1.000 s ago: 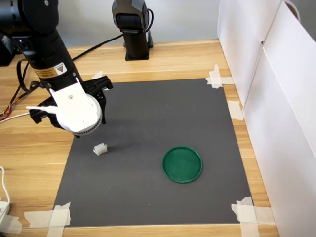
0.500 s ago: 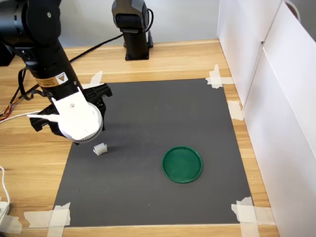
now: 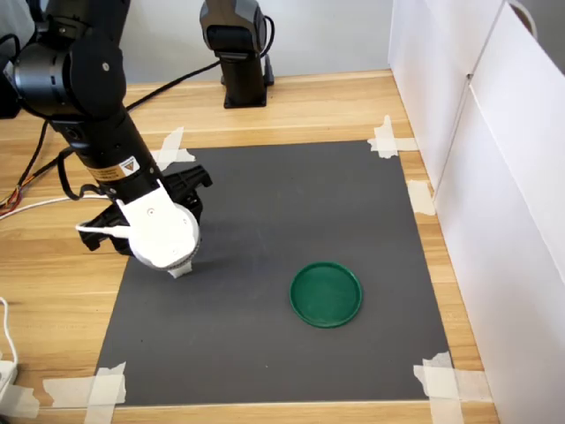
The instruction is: Grasp a white terminal and put it in the green lid.
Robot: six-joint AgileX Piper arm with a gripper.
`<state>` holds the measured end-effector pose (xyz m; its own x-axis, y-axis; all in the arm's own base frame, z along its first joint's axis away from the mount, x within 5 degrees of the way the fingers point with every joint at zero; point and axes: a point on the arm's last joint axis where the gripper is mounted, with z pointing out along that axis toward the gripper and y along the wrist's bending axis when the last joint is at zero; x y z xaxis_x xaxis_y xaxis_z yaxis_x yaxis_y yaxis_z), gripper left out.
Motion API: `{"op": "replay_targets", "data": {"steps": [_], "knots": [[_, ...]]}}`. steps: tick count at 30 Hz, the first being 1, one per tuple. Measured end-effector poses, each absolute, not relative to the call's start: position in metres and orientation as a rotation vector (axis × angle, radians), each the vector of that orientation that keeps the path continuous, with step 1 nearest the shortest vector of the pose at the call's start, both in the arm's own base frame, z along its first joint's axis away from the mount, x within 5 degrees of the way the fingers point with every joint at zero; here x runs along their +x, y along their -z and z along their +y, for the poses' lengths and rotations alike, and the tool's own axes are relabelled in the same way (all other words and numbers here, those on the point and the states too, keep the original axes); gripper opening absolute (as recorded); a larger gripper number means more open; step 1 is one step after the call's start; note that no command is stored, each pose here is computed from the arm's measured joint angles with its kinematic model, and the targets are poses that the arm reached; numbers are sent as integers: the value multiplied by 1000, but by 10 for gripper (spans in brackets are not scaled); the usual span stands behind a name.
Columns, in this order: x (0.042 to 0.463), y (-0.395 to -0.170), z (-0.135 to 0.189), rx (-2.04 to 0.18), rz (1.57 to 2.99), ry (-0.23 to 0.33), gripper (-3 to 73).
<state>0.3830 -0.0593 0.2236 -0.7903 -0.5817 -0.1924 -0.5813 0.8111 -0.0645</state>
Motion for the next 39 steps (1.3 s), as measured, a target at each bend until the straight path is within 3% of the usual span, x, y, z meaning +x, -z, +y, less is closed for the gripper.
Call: {"op": "replay_targets", "data": {"steps": [7,25,39], "knots": [[387,-220,-61,-911,2761,58,607],[392,-193,-62,-927,2813,14,607],[394,-187,-62,-928,2821,9,604]]}}
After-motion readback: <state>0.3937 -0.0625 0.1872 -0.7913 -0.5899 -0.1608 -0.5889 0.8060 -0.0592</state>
